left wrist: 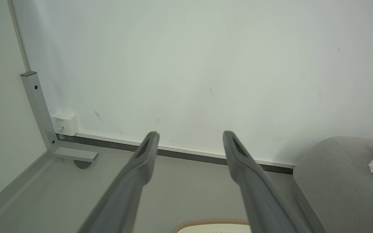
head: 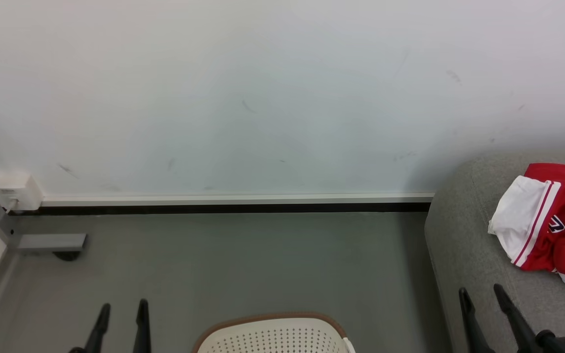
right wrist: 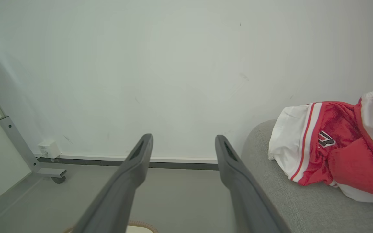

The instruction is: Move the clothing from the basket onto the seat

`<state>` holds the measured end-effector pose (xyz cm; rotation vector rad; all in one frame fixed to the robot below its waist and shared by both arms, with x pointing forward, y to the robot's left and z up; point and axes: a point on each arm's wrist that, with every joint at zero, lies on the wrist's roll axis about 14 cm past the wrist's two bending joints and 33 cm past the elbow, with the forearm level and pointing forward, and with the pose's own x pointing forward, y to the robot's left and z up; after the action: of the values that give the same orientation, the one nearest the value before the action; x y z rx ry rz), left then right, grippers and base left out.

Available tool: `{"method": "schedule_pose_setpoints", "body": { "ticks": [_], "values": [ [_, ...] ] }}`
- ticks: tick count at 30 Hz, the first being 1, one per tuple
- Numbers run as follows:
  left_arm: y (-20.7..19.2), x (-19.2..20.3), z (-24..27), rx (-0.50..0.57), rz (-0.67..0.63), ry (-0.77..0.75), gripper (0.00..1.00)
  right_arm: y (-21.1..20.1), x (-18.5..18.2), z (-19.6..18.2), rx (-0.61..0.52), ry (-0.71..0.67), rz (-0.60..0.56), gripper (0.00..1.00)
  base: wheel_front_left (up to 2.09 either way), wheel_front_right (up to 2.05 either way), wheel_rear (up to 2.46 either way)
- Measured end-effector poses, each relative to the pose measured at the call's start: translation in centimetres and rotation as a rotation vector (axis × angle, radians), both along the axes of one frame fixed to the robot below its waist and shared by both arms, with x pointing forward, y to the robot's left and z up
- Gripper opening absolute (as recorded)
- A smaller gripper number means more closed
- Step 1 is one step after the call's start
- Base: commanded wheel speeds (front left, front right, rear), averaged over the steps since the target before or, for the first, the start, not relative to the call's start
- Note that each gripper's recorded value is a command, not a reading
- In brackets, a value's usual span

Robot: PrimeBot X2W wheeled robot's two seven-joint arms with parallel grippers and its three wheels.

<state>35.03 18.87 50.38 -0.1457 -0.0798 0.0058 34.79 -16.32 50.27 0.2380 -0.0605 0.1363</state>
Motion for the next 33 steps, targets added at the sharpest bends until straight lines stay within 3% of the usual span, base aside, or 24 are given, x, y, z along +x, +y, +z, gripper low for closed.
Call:
{"method": "schedule_pose_setpoints", "body": {
  "ticks": [1,7,33],
  "values": [
    [0.0,0.0,-0.1,-0.001,-0.001,0.004,0.00,0.0,0.0,-0.1,0.000,0.004,0.001,0.00,0.00,0.00,0.00],
    [0.0,-0.5,-2.2,-0.043,0.009,0.081,0.00,-0.1,-0.6,-1.8,0.040,0.067,-0.009,0.00,0.00,0.00,0.00],
    [1.3,0.8,-1.5,-0.485,0.075,0.095,0.00,-2.1,0.7,-1.8,0.448,0.139,-0.096,0.00,0.00,0.00,0.00]
  ]
}}
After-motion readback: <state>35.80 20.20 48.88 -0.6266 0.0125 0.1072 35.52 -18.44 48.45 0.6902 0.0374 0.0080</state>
